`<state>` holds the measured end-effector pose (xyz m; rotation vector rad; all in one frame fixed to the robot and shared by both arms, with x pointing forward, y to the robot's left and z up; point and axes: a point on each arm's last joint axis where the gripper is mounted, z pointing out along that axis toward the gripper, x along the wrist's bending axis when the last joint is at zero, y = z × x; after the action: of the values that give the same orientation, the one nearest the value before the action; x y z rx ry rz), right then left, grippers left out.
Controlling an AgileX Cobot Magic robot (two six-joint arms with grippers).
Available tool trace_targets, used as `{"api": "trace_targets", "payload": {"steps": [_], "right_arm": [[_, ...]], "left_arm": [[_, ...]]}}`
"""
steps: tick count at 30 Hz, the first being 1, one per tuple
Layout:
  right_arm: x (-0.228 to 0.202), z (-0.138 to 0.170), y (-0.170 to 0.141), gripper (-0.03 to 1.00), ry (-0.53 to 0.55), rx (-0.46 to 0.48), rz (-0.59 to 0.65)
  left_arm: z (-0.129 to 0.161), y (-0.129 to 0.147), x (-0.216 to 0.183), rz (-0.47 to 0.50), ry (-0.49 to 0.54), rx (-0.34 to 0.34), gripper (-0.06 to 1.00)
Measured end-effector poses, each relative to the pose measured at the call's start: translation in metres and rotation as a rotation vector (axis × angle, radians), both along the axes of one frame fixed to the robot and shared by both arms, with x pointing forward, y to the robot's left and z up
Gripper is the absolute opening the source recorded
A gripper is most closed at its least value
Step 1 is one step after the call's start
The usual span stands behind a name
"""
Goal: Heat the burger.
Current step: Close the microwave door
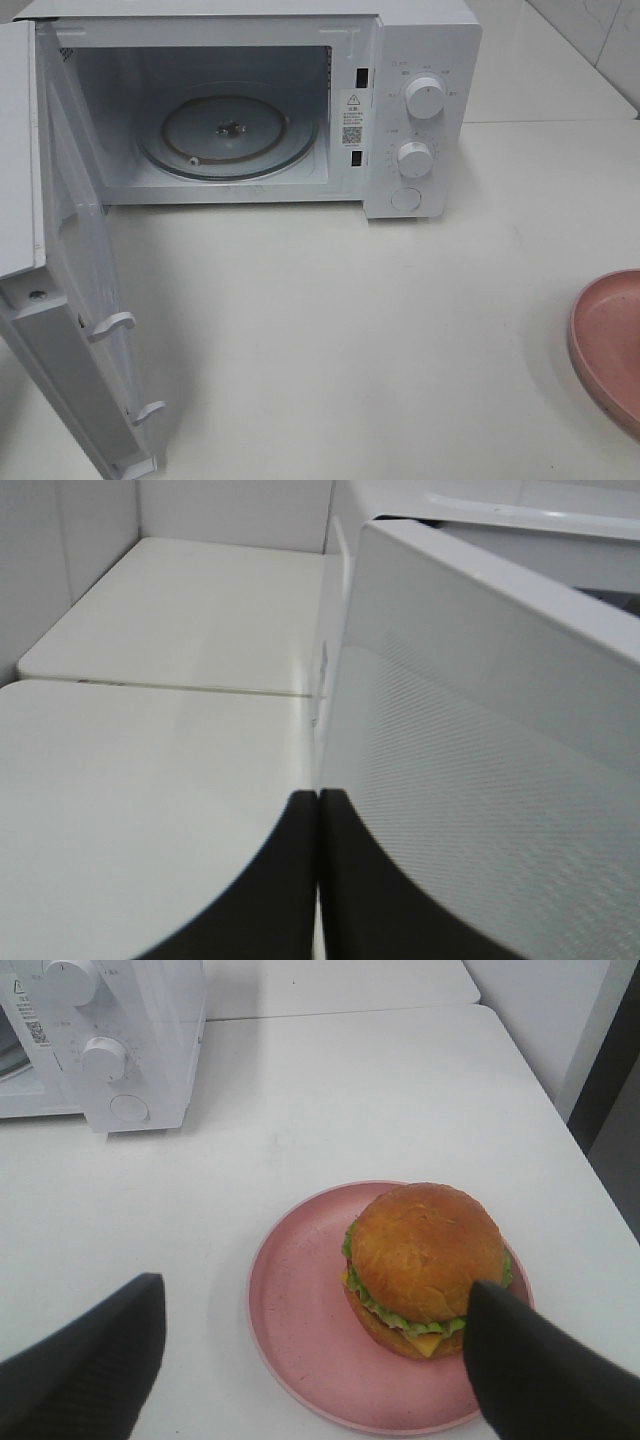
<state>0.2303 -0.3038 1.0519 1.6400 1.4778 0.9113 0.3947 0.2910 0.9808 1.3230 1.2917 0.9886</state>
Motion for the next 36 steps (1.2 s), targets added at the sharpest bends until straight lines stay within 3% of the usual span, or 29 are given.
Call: {"api": "trace_targets", "payload": {"steps": [6, 18, 21, 26, 30, 32, 36], "right_arm": [[0.0, 0.0, 0.0, 0.76, 0.0, 0.0, 0.0], [0.0, 0.0, 0.0, 0.76, 0.0, 0.0, 0.0], [0.0, 0.0, 0.0, 0.76, 0.0, 0.0, 0.0], [0.0, 0.0, 0.0, 0.76, 0.0, 0.0, 0.0], [0.0, 0.0, 0.0, 0.76, 0.0, 0.0, 0.0], [0.0, 0.0, 0.0, 0.76, 0.0, 0.0, 0.0], [0.0, 0.0, 0.0, 0.76, 0.0, 0.0, 0.0]], "left_arm": [[-0.008, -0.015, 0.008, -0.16, -0.002, -0.029, 0.0], [-0.032, -0.029, 0.024, -0.311, 0.054, -0.09, 0.0], [-0.033, -0.036, 0.029, -0.348, 0.062, -0.087, 0.0], [-0.035, -0.052, 0.035, -0.421, 0.062, -0.026, 0.0], [-0.037, -0.056, 0.037, -0.398, 0.068, -0.042, 0.0], [-0.038, -0.059, 0.04, -0.348, 0.075, -0.082, 0.0], [-0.038, -0.066, 0.046, -0.358, 0.079, -0.091, 0.0]]}}
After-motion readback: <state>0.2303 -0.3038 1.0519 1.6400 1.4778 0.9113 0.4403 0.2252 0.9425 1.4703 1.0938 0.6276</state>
